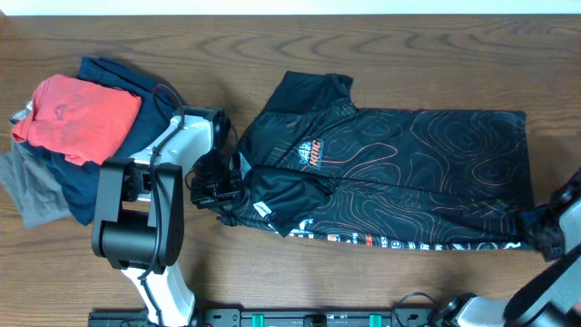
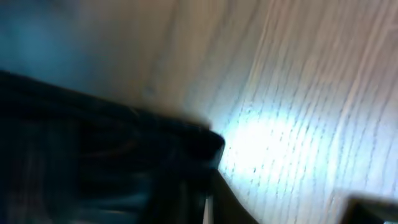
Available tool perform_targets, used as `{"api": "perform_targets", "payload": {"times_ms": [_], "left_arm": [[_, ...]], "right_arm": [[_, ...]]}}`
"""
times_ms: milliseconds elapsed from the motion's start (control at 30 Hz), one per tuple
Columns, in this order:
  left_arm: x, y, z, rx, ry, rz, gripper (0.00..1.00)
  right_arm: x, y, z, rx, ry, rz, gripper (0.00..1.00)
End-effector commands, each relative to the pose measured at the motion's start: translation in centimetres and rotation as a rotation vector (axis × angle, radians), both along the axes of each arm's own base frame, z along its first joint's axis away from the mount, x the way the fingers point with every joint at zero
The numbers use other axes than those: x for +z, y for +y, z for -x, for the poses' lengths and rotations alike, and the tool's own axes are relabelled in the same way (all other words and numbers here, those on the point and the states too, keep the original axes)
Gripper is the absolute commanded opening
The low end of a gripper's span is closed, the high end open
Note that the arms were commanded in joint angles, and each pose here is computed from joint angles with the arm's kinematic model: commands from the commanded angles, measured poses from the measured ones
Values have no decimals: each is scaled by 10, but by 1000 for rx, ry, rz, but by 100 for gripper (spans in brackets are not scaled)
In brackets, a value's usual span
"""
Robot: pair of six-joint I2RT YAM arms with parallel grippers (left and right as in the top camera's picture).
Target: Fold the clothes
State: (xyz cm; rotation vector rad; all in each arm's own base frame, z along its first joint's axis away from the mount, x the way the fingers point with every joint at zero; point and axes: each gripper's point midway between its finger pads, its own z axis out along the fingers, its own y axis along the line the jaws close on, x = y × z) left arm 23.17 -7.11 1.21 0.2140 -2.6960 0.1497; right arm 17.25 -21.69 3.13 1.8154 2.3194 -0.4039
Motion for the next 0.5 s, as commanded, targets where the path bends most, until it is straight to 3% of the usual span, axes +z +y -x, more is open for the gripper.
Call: {"api": "perform_targets", "payload": {"times_ms": [0,133,233,467], "left_arm": [[15,0,0,-1,-41,4,7],[29,-1,-4,13,-100,8,17],[40,-2,-8,20,-149,14,30],[53,-5,-30,33,-292,35,41]], "right_arm": [[18,-2,-7,-1,-71,34,29],[30,0,-14,30,-129,46,32],[31,3,-25,86,-172,24,32],[9,11,-37,153,-171,-59,35]]}}
